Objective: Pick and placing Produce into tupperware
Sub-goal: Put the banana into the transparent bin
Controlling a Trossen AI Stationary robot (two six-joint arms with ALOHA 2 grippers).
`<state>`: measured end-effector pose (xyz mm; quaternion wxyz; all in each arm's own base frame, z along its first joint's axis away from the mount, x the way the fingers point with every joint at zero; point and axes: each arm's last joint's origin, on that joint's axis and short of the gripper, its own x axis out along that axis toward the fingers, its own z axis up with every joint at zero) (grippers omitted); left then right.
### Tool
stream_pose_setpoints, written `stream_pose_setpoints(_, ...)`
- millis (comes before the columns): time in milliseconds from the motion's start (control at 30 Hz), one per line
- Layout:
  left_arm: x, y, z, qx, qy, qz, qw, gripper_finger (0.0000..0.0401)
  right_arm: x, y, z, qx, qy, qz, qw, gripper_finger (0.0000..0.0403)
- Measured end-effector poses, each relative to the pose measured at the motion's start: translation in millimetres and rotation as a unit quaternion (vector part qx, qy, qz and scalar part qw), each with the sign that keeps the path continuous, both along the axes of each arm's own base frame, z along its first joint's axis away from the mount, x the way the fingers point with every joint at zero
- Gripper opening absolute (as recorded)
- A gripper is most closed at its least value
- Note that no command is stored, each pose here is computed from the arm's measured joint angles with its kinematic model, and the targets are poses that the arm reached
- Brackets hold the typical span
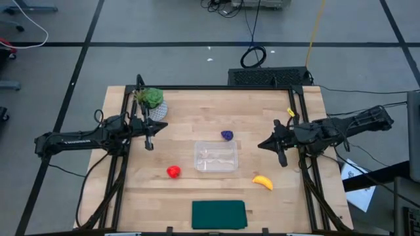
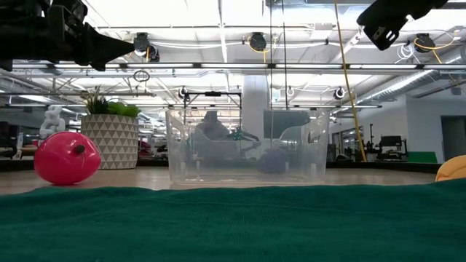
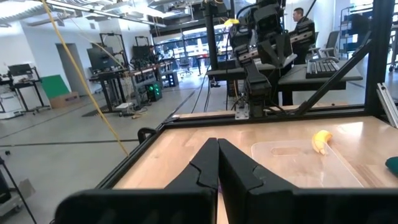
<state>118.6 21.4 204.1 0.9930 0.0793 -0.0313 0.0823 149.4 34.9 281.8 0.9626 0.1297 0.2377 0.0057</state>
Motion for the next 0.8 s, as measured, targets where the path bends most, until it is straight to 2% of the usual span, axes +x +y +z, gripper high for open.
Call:
stream_pose_setpoints(367,0,0,-2,-0.004,0.010,0.000,1.000,0.0005,12,6,7,0.042,0.101,-0.035,0.993,0.0000)
stream_pose_setpoints(633,0,0,-2,-0.002,0.011,0.000,1.000,0.0005,23,21,9,0.085,0.143,-0.019,0.986,0.0000)
stream_pose_setpoints(800,0,0,-2,-0.002,0.011,0.000,1.000,0.0005,27,28,2,0.099,0.183,-0.028,0.978,0.0000)
